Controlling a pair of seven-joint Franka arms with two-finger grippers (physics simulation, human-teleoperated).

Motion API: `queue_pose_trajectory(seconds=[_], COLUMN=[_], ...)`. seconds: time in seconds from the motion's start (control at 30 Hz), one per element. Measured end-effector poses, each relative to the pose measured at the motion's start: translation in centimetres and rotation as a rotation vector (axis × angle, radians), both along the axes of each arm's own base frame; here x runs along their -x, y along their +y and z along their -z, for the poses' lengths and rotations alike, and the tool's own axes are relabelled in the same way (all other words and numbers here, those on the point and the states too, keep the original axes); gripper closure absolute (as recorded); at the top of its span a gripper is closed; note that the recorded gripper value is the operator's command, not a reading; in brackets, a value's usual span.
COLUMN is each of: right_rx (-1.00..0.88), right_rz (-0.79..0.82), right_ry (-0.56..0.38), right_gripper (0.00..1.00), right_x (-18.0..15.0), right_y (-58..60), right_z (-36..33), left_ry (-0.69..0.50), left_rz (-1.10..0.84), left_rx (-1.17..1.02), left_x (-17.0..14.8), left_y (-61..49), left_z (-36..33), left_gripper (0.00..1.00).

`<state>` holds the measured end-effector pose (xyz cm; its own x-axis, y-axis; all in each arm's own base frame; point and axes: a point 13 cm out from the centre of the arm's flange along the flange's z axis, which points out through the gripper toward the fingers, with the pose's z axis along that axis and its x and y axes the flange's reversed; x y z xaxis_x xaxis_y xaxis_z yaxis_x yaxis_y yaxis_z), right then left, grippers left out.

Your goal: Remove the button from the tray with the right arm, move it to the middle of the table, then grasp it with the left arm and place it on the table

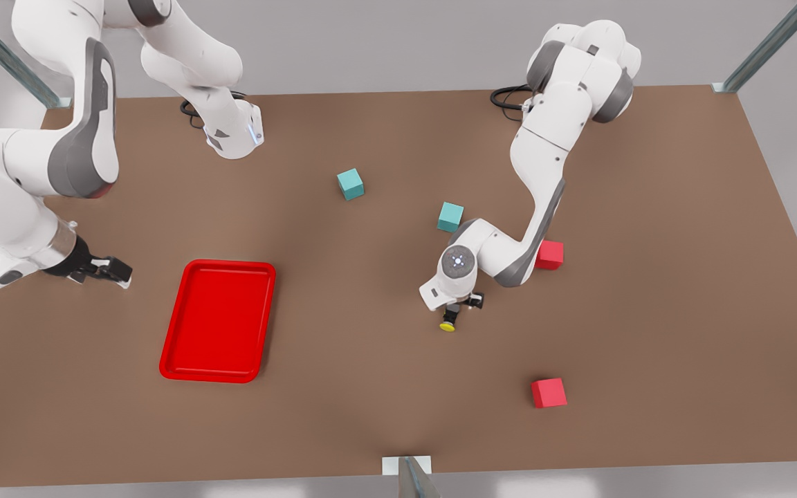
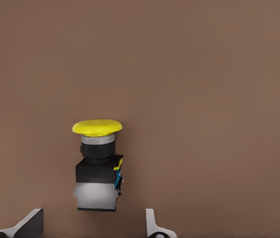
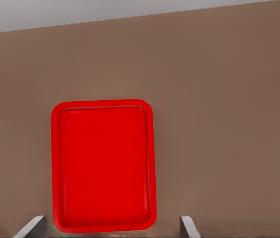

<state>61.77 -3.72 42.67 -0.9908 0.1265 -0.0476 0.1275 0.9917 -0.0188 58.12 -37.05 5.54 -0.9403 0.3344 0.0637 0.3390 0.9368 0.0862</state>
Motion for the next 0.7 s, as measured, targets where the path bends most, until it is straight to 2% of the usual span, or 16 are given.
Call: queue_pose_trajectory(seconds=[0.17,0.3,0.33,0.43,0.57,0.7], right_rx=[0.002,-0.003,-0.004,-0.002,0.009,0.016], right_rz=[-0.014,-0.023,-0.021,-0.019,-0.022,-0.03], right_ry=[-0.039,-0.131,-0.136,-0.126,-0.118,-0.136], right_gripper=[0.0,0.0,0.0,0.0,0.0,0.0], right_x=[-0.2,-4.7,-4.9,-3.0,1.4,3.7], right_y=[0.5,0.5,0.4,0.3,0.9,1.7], right_z=[0.5,-2.0,-2.1,-2.3,-1.8,-1.8], left_ry=[-0.027,-0.042,-0.043,-0.046,-0.048,-0.049], left_rz=[0.019,0.022,0.023,0.027,0.026,0.017], left_rx=[0.01,0.017,0.018,0.02,0.023,0.031], left_x=[-0.8,-1.6,-1.7,-1.6,-1.7,-2.0], left_y=[-0.6,-1.0,-1.0,-1.1,-1.0,-0.9], left_z=[0.2,0.6,0.8,1.1,1.5,1.5], left_gripper=[0.0,0.0,0.0,0.0,0.0,0.0])
